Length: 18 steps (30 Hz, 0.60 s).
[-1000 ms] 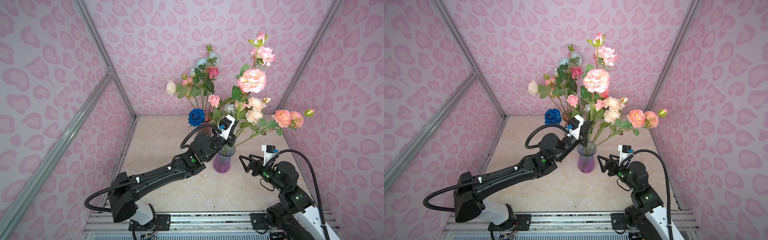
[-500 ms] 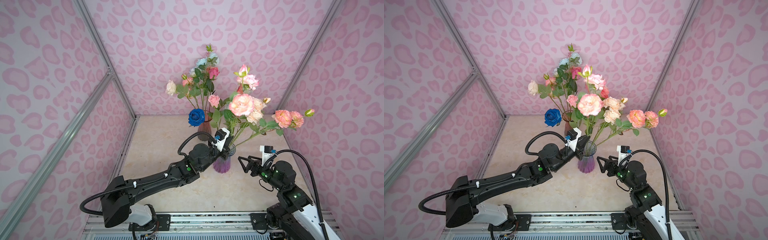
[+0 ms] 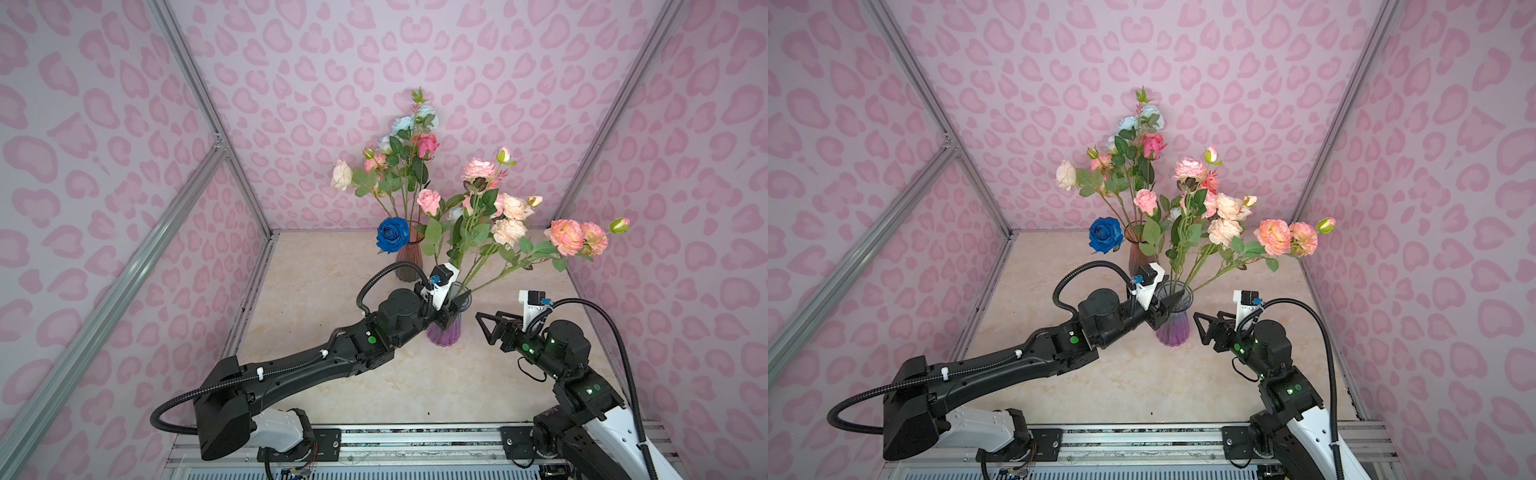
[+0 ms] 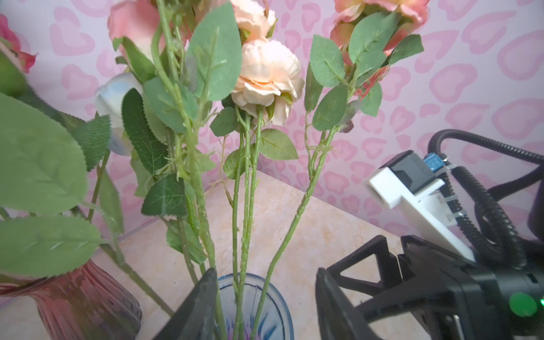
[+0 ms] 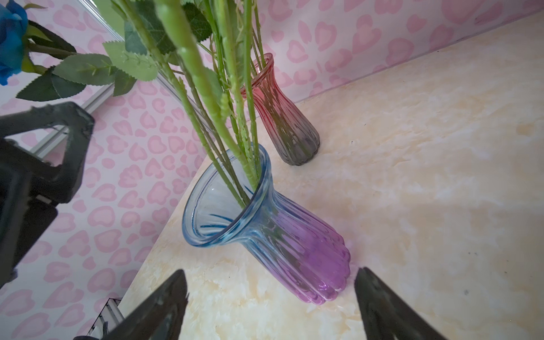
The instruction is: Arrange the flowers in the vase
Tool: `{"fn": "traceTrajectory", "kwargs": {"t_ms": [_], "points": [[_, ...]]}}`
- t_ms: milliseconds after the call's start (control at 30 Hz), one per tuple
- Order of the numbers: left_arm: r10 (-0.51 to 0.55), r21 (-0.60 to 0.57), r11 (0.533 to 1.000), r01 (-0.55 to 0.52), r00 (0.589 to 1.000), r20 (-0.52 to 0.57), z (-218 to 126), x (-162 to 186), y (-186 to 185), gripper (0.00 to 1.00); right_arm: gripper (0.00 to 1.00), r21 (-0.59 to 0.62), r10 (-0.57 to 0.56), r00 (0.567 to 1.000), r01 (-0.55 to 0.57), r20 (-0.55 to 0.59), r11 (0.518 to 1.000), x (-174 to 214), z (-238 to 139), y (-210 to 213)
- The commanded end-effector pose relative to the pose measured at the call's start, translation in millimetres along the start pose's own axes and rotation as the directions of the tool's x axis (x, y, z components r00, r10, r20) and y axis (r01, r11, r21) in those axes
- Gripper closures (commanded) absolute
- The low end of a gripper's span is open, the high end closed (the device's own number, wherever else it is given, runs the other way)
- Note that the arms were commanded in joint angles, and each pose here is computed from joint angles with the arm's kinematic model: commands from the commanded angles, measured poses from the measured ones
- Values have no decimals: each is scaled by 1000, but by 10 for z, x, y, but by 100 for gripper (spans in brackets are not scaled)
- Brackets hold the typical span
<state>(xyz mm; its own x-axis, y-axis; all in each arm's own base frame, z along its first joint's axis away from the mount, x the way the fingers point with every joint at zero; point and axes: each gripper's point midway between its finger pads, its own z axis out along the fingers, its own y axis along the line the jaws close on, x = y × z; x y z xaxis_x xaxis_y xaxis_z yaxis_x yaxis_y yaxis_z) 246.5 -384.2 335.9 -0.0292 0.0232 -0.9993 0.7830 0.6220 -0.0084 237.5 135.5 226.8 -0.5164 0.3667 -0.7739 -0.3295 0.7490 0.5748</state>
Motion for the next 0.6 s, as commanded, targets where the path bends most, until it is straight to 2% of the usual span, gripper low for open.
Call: {"fn": "traceTrajectory", "kwargs": {"t_ms": [0,333,467,567], "points": [[-2,19,1000,2,1000,-4,-124,-3,-14,42,10,-1,-5,1000,5,7,1000,-21,1,9],[-13,63,998,17,998,-61,-514,142,-81,44,11,0,-14,1000,14,-6,1000,-15,25,26],[-28,-28,999,26,997,-70,-749,298,116,45,11,8,-16,1000,16,-12,1000,19,5,18],[-76,-143,987,67,995,-59,-952,459,350,45,11,21,-11,999,12,-31,1000,91,-2,-11]]}}
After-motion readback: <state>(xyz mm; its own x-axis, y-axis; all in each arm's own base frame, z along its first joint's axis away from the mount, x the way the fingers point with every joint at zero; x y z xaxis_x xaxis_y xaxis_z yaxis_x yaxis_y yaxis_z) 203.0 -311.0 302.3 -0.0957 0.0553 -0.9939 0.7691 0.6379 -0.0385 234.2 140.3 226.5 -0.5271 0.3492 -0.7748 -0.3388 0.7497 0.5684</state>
